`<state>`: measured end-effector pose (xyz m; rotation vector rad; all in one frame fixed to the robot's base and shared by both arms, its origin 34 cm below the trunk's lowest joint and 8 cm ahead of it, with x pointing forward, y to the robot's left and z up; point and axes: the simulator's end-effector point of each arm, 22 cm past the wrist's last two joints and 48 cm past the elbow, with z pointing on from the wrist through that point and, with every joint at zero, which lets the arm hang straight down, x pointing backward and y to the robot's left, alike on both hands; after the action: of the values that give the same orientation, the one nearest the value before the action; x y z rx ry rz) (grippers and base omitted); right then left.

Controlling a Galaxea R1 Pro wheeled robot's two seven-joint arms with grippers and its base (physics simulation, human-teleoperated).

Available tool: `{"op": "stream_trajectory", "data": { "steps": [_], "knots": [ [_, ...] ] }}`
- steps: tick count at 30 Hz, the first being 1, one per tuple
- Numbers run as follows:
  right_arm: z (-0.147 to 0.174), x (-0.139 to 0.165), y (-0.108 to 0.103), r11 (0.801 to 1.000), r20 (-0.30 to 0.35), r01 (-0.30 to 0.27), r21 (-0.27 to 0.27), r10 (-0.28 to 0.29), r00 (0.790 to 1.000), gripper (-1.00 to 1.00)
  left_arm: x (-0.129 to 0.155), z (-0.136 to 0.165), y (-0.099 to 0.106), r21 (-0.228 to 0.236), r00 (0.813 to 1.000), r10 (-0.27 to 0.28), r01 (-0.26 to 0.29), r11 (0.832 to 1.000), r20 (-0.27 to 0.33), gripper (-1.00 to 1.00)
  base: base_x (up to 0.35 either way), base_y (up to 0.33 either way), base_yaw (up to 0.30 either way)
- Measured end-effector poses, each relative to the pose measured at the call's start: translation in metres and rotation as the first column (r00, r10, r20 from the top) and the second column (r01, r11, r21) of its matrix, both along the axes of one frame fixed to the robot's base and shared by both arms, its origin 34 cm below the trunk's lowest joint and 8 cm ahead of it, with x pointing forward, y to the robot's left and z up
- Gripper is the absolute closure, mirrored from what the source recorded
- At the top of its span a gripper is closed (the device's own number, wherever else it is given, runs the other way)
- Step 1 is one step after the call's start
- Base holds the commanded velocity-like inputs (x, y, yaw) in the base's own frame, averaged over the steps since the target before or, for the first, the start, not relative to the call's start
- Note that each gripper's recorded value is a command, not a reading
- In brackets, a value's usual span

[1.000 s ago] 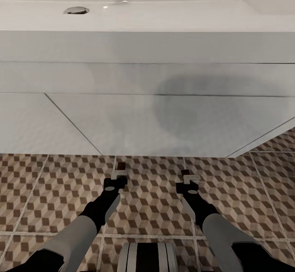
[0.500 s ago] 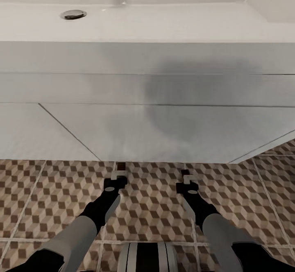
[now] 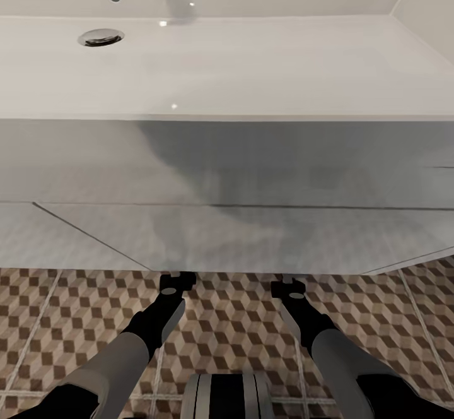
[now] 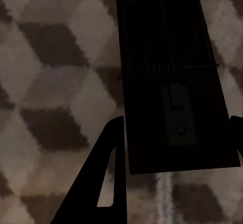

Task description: Take the four mousetraps from the cabinet in the bathroom and place them on the bathroom floor. Make sure all four end up on the same floor surface, and ensure that at least two of them are either under or directly next to the same bathroom sink.

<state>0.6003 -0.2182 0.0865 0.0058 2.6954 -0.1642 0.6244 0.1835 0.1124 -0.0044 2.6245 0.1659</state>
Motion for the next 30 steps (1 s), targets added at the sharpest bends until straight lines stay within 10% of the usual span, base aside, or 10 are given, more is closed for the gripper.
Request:
{"op": "stream_trajectory", "data": {
  "steps": [30],
  "knots": [
    [-0.004, -0.008, 0.001, 1.000, -0.007, 0.002, 0.003, -0.002, 1.000, 1.00, -0.011, -0.008, 0.000, -0.014, 0.999, 0.001, -0.002, 1.000, -0.036, 1.00, 0.001, 0.000, 0.000]
  ]
}}
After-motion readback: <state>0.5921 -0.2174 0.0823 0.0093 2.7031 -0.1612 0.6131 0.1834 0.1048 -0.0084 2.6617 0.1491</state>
